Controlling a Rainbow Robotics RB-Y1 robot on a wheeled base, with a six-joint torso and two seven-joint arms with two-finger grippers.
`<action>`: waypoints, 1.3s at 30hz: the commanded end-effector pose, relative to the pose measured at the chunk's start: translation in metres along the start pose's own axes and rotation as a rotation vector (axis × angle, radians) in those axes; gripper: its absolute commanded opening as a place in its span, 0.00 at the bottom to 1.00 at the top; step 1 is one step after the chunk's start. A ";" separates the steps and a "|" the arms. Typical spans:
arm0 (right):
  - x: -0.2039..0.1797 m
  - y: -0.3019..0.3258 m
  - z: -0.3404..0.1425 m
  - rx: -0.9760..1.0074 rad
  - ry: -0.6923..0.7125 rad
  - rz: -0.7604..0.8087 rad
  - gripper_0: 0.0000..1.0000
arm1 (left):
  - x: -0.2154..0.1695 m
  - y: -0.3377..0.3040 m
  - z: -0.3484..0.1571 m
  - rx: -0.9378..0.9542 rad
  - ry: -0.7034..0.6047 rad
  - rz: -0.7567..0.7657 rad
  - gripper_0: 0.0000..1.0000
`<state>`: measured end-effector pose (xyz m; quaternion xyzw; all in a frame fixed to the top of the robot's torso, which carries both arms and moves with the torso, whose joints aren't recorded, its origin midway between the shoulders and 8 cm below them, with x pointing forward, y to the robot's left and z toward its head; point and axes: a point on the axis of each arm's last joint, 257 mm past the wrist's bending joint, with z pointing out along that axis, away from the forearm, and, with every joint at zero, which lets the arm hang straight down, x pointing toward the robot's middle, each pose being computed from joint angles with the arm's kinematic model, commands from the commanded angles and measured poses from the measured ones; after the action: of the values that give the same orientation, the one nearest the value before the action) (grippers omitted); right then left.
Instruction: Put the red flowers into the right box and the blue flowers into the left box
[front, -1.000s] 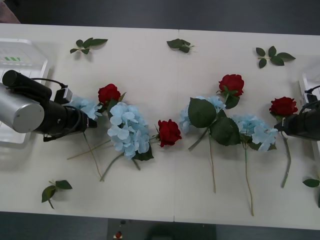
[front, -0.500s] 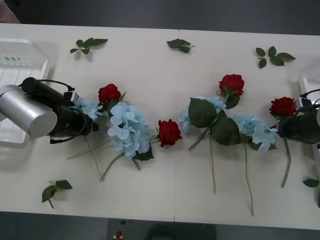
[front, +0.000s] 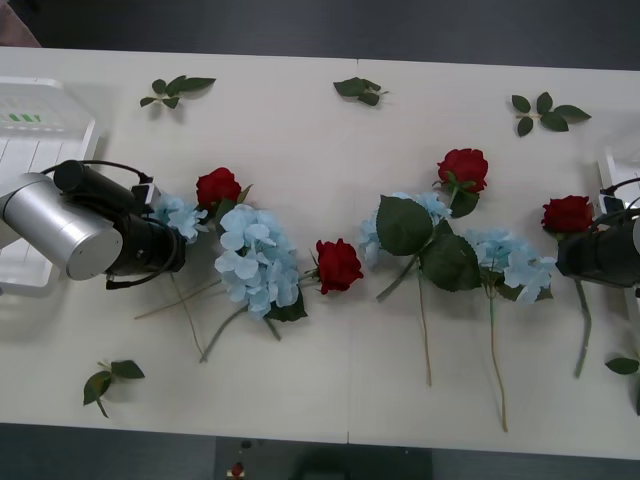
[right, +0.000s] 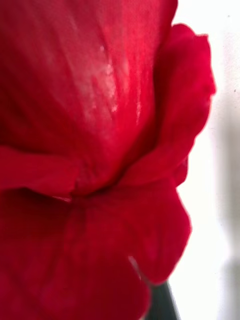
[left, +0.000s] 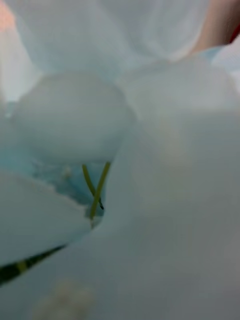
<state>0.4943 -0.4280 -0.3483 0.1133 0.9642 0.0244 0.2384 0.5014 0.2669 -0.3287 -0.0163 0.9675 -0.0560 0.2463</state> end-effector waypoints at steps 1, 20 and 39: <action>-0.029 0.013 -0.014 -0.016 -0.045 0.015 0.00 | -0.028 -0.007 -0.016 0.012 -0.059 0.003 0.00; -0.095 0.006 -0.123 -0.005 -0.156 -0.038 0.00 | -0.120 0.059 -0.141 -0.116 -0.225 0.000 0.00; -0.140 -0.154 -0.203 0.203 -0.273 -0.065 0.00 | -0.197 0.256 -0.207 -0.386 -0.405 0.006 0.00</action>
<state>0.4915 -0.5778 -0.1499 0.1279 0.9275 -0.0604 0.3460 0.5723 0.5306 -0.1106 -0.1083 0.8972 0.0938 0.4177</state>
